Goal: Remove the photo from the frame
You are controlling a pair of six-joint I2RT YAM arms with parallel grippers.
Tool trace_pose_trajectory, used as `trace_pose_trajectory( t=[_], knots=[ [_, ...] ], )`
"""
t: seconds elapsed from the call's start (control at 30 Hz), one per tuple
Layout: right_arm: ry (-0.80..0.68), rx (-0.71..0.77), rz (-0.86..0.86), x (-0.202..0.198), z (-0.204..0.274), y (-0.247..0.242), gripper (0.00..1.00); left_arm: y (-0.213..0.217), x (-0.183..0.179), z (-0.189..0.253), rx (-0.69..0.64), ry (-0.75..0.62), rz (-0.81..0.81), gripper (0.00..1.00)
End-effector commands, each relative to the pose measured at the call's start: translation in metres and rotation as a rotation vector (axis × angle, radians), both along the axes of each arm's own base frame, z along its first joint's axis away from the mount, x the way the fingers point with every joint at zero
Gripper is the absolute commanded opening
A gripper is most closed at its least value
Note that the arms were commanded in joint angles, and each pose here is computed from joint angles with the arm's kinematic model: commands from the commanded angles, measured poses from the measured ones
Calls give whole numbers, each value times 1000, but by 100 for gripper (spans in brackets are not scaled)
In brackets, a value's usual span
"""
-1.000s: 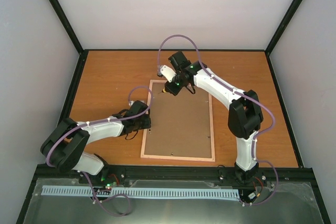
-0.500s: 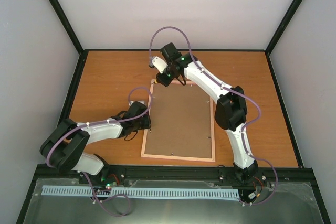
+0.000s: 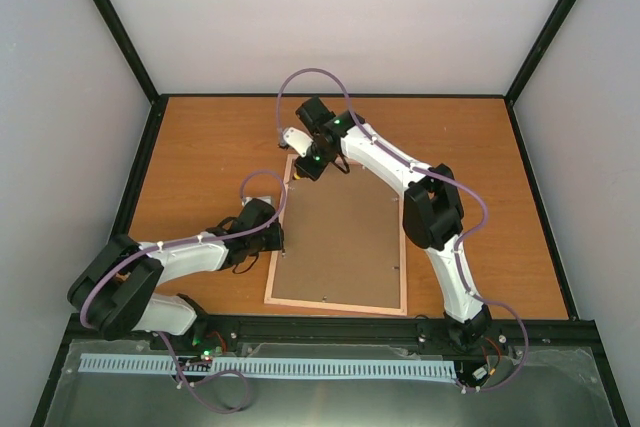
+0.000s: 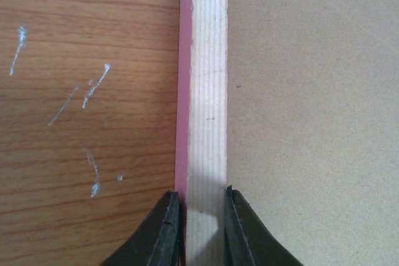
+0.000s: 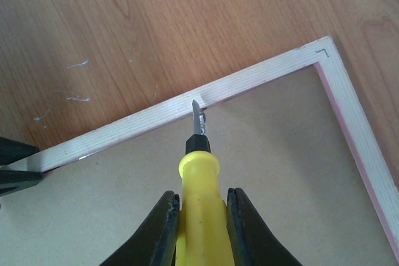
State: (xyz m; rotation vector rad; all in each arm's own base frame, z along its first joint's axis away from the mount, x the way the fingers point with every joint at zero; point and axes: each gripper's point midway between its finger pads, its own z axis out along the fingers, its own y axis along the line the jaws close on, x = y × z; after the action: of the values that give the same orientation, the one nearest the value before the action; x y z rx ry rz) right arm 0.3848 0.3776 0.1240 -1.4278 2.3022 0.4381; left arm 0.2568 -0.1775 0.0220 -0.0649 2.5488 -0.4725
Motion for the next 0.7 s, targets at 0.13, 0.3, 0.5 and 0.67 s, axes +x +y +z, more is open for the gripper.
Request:
trace_pose_trajectory(
  t=[0.13, 0.3, 0.5, 0.67],
  knots=[
    [21, -33, 44, -12, -6, -4, 3, -11, 2, 3, -50, 6, -24, 1],
    [30, -58, 41, -12, -15, -6, 3, -10, 2, 3, -50, 7, -21, 1],
    [43, -63, 44, -14, -19, -5, 3, -11, 2, 3, -50, 8, -21, 1],
    [60, -59, 63, -18, -22, -3, 3, -11, 2, 3, -50, 8, -21, 1]
  ],
)
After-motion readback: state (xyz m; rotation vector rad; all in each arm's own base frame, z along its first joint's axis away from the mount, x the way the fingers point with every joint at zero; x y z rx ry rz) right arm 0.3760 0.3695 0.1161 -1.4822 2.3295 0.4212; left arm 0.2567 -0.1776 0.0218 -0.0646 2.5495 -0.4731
